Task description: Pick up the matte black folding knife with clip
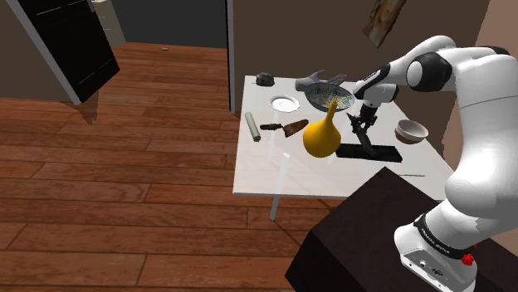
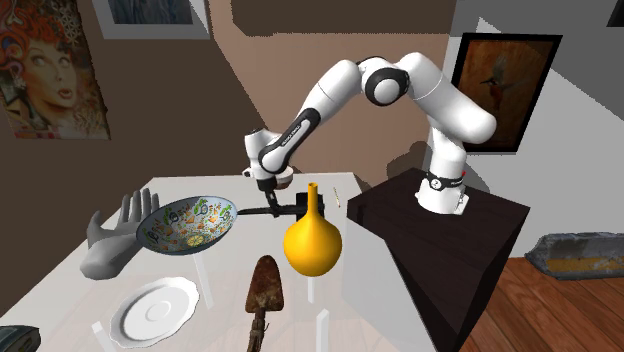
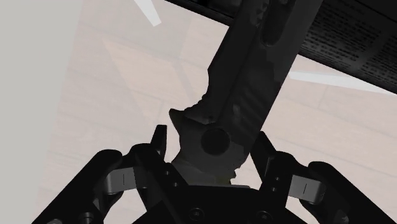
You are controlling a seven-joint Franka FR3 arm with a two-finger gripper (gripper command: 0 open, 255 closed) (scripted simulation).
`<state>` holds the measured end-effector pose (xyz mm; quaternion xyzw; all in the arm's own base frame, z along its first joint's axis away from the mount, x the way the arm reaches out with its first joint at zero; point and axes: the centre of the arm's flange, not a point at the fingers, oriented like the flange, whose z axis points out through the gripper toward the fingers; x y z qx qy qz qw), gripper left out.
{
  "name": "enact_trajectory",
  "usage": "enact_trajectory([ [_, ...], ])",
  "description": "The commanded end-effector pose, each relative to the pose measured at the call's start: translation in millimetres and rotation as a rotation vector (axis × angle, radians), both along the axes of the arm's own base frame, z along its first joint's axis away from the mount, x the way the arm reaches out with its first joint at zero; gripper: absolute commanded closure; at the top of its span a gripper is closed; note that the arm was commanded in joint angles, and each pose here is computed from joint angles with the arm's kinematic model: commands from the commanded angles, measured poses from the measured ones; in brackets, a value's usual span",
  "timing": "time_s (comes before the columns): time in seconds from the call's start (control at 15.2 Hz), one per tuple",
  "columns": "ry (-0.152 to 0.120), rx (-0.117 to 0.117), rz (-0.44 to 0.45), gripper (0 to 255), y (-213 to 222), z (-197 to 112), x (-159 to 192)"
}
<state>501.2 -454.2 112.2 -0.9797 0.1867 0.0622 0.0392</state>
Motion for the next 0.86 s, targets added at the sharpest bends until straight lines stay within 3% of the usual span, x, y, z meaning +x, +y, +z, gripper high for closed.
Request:
enact_trajectory([
  [0.0, 0.000, 0.000, 0.000, 255, -0.8, 11.2, -0.9],
  [0.79, 0.000, 0.000, 0.000, 255, -0.8, 64.8, -0.9],
])
